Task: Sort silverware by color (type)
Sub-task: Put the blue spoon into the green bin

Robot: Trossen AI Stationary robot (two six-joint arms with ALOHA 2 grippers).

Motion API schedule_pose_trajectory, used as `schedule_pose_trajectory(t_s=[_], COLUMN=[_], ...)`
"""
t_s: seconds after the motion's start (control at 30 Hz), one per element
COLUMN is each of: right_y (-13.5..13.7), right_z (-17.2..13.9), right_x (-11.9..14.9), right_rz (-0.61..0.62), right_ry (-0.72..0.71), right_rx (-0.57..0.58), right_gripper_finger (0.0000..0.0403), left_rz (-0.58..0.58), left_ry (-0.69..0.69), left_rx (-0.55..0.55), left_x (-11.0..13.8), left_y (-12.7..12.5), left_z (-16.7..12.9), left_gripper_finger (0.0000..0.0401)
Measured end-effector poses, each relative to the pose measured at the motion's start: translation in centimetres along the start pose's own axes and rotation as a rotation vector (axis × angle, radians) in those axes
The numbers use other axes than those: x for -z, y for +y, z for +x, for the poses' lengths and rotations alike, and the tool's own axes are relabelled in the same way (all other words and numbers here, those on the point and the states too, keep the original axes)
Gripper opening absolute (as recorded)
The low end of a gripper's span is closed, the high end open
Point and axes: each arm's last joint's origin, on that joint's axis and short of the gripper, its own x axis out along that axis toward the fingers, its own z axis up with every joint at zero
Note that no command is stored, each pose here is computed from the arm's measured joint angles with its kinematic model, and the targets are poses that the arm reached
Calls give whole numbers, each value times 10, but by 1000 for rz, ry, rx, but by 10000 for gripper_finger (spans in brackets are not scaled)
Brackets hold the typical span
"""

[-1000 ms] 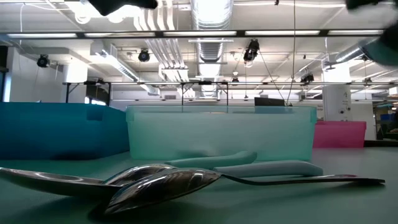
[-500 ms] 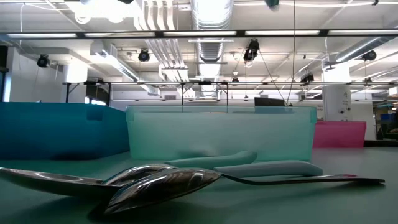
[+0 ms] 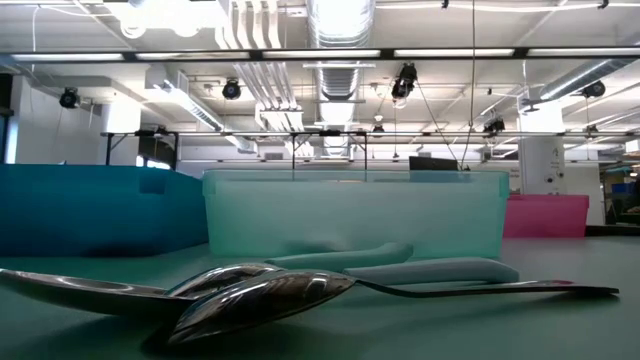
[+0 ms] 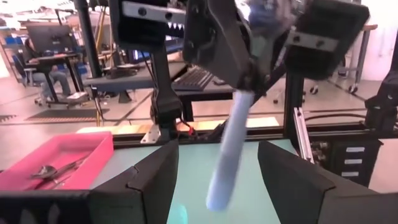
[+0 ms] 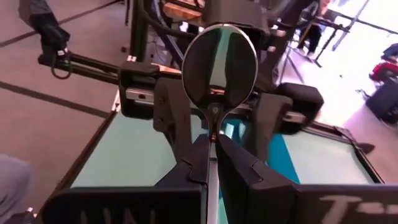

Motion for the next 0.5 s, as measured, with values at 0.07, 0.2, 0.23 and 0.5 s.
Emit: schedule_pose_trajectory(t_s=[0.07,0.2,0.23,0.5], right_y=[2,2,2,1], right_z=[4,7,7,8], right_x=[1,1,1,-4], right_rz=[-11,-30,-29,-42], right_ry=[-13,-24,-26,-70], right_rx=[-12,-6,-6,-10], right_gripper_finger=[9,9,9,9], left_rz=[1,-2,-2,-14], left_ry=[-9,-17,-17,-13], left_rx=[-4,-1,2,106], left_x=[-1,-4,-4,-3], left_y=[1,0,0,0], left_z=[1,2,3,5], left_gripper_finger=[206,204,202,116])
